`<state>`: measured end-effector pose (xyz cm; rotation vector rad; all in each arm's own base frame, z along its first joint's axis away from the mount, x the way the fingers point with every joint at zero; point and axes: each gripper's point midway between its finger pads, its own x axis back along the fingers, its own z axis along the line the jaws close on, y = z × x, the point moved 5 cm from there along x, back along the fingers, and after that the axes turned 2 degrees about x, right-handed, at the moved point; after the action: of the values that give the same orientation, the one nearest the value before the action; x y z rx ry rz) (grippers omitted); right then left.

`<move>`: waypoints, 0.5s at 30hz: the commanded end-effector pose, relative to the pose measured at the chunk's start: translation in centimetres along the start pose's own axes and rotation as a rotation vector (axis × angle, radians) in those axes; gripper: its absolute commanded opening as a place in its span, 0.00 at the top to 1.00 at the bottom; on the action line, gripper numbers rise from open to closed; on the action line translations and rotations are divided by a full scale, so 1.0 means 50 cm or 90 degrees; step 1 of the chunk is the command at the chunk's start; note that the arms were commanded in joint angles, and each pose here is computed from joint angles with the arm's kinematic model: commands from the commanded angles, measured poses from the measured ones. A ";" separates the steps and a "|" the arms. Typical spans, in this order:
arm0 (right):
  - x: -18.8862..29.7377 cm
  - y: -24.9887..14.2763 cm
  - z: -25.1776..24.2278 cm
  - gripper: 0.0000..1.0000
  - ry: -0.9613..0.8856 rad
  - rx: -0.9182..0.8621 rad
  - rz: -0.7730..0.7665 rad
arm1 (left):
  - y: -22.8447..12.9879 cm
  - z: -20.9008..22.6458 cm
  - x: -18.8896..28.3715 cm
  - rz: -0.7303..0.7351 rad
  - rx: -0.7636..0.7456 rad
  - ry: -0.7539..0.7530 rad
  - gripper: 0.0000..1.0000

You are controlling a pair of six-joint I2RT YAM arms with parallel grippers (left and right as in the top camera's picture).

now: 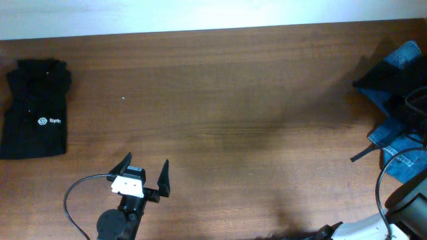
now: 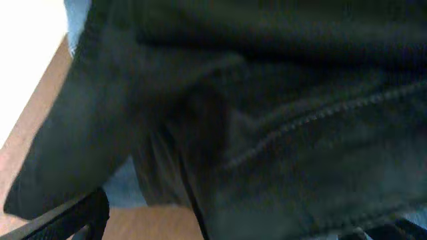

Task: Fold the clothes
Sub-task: 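Reach the right gripper into the clothes pile and grasp the black trousers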

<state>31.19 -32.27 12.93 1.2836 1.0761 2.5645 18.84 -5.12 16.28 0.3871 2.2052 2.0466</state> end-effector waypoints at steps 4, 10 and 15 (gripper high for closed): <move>-0.026 0.012 0.003 0.17 0.028 0.012 -0.016 | -0.003 -0.001 -0.001 -0.003 0.009 -0.005 0.01; -0.024 0.039 0.013 0.95 0.043 0.018 -0.059 | -0.003 -0.001 -0.001 -0.003 0.009 -0.005 0.01; -0.018 0.040 0.044 0.96 0.119 0.014 -0.042 | -0.003 -0.001 -0.001 -0.003 0.009 -0.005 0.01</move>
<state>32.57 -33.42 13.10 1.1433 1.1309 2.5669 18.84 -5.12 16.28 0.3871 2.2052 2.0466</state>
